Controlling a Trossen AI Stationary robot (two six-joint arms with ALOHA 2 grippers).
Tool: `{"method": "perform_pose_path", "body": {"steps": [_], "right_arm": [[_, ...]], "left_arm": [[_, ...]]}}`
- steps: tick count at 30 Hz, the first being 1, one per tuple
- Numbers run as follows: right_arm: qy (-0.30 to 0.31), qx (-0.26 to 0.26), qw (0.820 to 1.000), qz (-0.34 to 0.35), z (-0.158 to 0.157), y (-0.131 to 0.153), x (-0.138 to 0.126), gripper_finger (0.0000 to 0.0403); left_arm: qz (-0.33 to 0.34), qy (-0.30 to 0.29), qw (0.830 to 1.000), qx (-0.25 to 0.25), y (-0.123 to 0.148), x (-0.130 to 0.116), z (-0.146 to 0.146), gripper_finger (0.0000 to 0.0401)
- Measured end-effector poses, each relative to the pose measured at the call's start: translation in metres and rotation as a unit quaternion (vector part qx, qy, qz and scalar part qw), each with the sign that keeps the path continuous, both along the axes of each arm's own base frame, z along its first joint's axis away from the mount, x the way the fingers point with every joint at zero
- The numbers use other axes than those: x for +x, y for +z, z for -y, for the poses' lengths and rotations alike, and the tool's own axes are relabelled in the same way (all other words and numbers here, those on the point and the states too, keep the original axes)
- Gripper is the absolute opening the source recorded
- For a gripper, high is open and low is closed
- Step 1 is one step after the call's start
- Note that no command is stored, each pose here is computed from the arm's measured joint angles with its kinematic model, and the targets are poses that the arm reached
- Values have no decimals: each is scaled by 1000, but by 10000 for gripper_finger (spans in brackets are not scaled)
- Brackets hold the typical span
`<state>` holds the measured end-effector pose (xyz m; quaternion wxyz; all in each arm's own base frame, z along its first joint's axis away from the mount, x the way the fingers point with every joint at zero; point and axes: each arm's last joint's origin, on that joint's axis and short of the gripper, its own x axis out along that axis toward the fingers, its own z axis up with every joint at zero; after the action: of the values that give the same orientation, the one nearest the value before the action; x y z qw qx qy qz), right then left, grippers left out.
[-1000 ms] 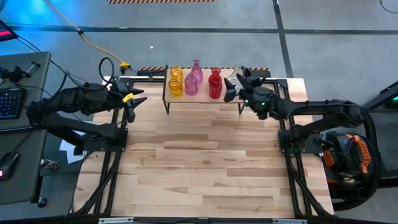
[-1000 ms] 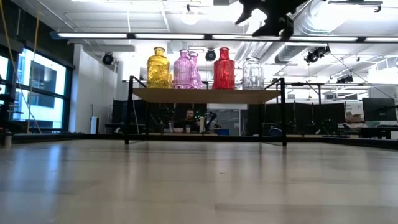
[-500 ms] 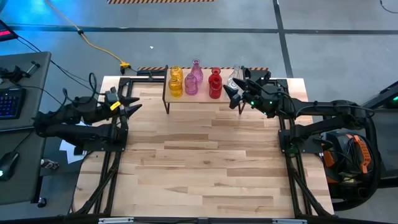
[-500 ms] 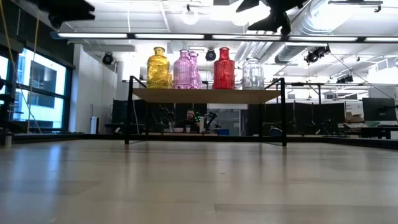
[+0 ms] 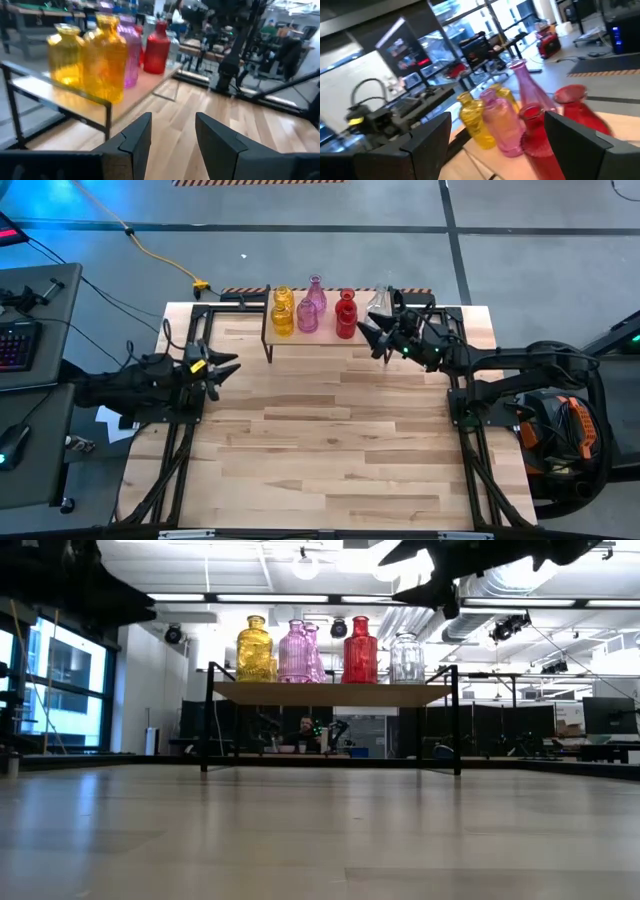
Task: Sort vases onto shelf
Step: Adjust the pink vase
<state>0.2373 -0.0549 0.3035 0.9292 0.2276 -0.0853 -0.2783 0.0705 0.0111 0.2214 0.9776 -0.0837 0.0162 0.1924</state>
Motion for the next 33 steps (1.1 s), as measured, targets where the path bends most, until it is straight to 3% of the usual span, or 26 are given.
{"method": "perform_pose_path", "body": {"steps": [8,12,20,33], "right_arm": [[100,-55,993,2,-8,-10,0,302],[113,-56,992,3,-9,-18,-2,302],[153,-73,985,42,-14,-49,-15,302],[155,-69,981,97,-22,-109,-61,302]], "left_arm": [[-18,-21,1000,1,-30,13,1,145],[-14,-19,1000,3,-47,20,1,145],[-12,-20,999,36,-48,22,1,145],[-23,-19,997,70,-47,22,1,145]]}}
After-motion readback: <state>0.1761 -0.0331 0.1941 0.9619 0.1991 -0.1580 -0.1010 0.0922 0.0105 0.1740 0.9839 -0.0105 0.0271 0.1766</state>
